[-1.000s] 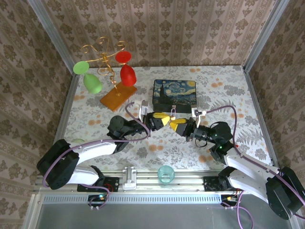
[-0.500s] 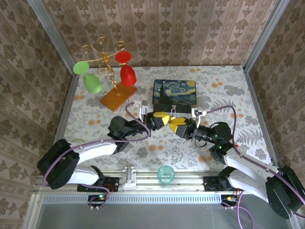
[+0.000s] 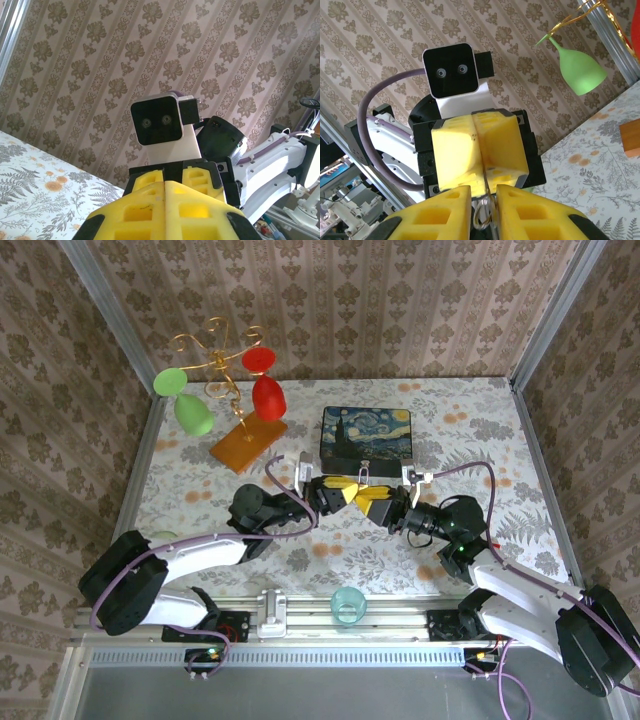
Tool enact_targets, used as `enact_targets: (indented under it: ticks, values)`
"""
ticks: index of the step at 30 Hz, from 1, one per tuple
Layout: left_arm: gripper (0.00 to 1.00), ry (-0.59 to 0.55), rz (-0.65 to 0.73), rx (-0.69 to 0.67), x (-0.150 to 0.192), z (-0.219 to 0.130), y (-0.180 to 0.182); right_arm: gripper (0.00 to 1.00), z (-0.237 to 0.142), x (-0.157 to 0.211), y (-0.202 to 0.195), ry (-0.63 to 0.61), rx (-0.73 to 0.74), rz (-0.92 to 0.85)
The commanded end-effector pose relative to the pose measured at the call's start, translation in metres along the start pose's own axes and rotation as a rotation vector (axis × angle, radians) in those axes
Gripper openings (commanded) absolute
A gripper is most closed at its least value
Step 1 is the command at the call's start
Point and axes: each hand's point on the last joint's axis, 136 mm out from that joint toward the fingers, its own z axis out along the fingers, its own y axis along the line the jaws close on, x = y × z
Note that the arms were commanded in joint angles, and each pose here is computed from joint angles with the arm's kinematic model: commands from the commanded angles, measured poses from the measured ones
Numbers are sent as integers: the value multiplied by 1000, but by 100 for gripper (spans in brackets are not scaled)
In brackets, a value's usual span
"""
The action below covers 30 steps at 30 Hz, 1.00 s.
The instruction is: Unlock the padlock with the key
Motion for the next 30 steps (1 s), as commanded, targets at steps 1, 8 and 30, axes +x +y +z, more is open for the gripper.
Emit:
enact_targets:
  ticks: [1,8,30]
  values:
    - [0,-35,18,21,-10,4,-6,16,1,-9,7,-35,-23,-44]
    - [0,-44,31,15,-12,3,-6,17,1,-2,6,-18,-31,-20]
    - [0,-54,22,0,-14,0,-3,18,-1,-1,11,-23,-46,-35]
